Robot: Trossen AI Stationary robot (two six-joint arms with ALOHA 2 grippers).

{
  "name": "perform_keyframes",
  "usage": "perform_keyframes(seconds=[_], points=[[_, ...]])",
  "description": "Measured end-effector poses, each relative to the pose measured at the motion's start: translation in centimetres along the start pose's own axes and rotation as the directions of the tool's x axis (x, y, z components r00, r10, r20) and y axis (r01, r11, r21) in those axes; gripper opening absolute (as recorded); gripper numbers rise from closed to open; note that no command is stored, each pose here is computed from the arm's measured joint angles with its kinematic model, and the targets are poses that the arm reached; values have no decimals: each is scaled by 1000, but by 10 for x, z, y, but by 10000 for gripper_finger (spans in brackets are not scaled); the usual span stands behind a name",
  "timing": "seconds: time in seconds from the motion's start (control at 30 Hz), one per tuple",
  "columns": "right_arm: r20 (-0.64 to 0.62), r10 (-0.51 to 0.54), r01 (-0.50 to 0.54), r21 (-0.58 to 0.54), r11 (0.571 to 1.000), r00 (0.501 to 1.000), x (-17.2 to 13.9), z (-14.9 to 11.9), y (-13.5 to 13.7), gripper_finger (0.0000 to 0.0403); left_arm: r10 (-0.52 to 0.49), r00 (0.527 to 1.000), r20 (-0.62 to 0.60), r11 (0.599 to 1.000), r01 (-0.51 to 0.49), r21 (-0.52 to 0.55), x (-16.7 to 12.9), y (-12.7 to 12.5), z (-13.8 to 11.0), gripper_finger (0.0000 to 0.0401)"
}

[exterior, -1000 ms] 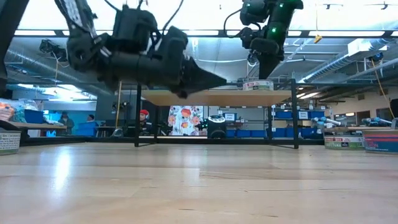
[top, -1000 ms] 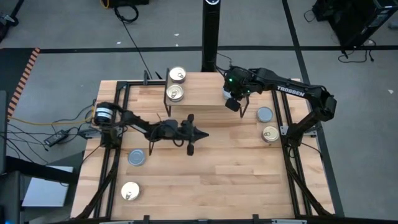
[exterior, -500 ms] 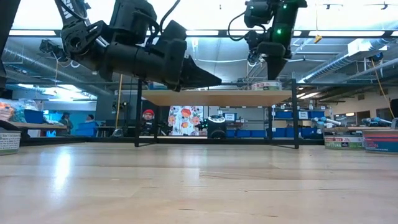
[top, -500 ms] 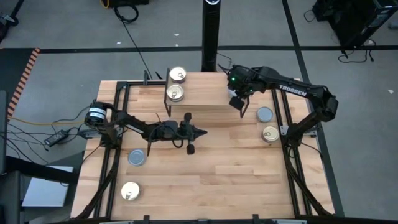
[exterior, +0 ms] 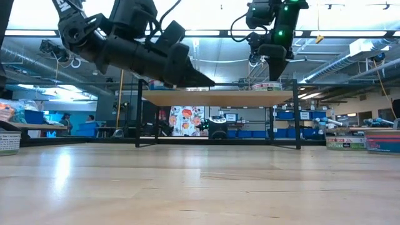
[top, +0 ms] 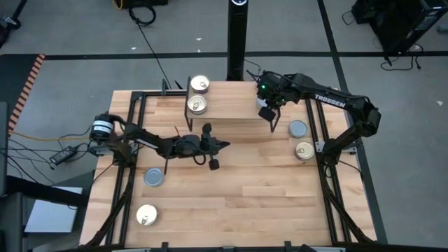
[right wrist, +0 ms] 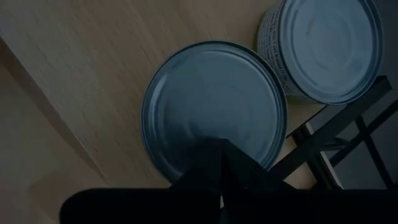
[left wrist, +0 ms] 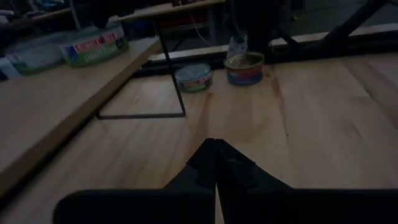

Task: Stack canned seafood by type on shelf
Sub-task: Put the bottom right green tuna can on the shelf aligned with the other green tuna can, then put the top blue tuna can on the shelf

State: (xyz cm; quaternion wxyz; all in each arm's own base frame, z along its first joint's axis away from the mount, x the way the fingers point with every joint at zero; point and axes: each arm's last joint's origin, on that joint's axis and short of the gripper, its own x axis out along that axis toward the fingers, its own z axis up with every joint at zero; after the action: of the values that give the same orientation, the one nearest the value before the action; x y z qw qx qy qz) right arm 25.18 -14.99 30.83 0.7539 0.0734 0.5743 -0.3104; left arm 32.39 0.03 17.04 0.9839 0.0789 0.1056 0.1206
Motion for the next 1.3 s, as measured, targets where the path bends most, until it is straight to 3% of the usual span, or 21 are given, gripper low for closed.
perform_keyframes(seconds=[0.3,0.43,0.6,0.83,0.97,1.03,1.3], points=[[28,-23,24,-22,999,999,-5,0,1,7,-24,999,-25,998,26,59,-7,1,6,6],[86,-41,44,-32,999,995,-24,-7,2,7,-39,999,-16,998,39,58,-7,0,7,6],[153,4,-3,-8,1000,988,-56,-23,12,7,-71,997,28,996,69,65,-7,0,11,6],[37,89,-88,-36,996,995,-77,-56,53,6,-115,991,67,992,111,60,-7,-1,15,6],[-53,218,-222,-65,973,974,-80,-80,86,6,-195,975,109,980,191,47,-8,-5,18,6],[-98,234,-241,-58,969,967,-75,-98,99,5,-214,970,114,976,210,51,-9,-7,18,6],[-238,258,-231,135,963,936,-33,-168,123,13,-259,956,134,966,254,59,-10,-12,20,6]])
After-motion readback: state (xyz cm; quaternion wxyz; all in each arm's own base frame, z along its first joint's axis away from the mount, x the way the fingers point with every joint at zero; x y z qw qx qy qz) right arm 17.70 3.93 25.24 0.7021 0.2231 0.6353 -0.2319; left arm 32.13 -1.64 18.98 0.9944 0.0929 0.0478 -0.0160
